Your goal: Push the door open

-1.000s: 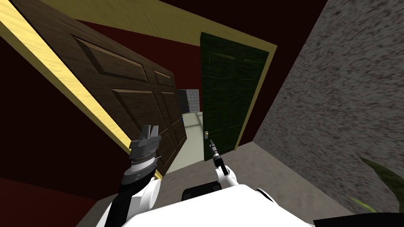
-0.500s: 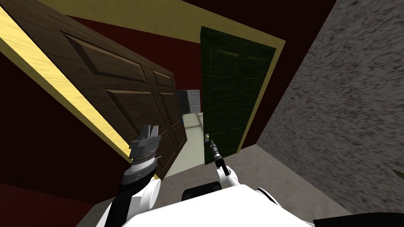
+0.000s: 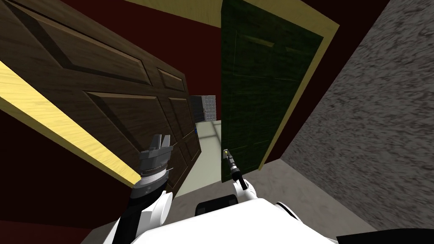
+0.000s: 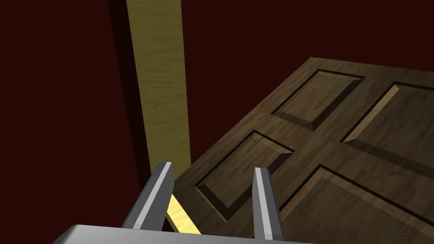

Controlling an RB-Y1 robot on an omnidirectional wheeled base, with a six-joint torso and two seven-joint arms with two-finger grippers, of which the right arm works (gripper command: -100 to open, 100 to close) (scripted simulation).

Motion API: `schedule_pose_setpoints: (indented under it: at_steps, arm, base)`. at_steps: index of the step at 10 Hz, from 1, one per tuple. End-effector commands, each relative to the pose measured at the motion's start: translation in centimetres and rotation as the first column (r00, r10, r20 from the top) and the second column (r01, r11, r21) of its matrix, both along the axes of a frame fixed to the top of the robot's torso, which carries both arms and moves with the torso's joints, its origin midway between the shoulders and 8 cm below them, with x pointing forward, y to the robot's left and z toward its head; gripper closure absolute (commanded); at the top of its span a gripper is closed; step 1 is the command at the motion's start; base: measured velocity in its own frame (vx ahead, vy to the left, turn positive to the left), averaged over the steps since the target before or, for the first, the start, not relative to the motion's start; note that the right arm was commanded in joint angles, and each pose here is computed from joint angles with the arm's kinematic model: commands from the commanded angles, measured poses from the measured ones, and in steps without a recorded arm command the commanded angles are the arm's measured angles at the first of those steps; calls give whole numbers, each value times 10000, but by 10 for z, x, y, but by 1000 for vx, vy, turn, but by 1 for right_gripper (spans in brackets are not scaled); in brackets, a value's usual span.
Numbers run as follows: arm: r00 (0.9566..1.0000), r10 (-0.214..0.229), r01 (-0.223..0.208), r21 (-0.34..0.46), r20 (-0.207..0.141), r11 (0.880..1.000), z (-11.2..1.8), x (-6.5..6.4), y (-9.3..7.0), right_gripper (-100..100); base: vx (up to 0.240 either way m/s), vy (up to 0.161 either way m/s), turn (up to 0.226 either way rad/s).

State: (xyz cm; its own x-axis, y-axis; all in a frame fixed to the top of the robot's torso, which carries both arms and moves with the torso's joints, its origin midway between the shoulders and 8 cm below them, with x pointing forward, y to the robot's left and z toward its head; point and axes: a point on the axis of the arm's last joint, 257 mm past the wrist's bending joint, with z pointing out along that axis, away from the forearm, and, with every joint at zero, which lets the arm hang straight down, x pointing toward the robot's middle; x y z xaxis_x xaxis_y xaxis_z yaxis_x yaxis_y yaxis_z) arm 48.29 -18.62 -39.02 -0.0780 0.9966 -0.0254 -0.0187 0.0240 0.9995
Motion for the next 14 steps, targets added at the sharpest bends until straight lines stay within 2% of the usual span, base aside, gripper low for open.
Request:
schedule_pose_setpoints:
  at_steps: [1,3,4,9,10,12,13,14]
  arm:
    - [10000,-27,27,114,-8,9999,-1,-2,4,-100]
    - [10000,-31,31,147,-22,9999,-2,-3,5,-100]
    - [10000,-31,31,147,-22,9999,-2,-3,5,100]
    - [10000,-31,31,147,-22,9999,-2,-3,5,100]
    - [9998,-186,186,20,-41,9998,-3,-3,-5,100]
    - [9993,-371,371,-94,-18,9993,-2,-1,-16,100]
    - [9993,-371,371,-94,-18,9993,-2,-1,-16,100]
    - [9985,-549,549,-185,5,9983,-1,0,-25,100]
  base:
    - [199,33,29]
    - [129,17,1]
    - [-14,1,8]
    - [-10,-2,2]
    - [153,13,-28]
    - [195,42,-36]
    - [127,32,-27]
    - [164,37,-32]
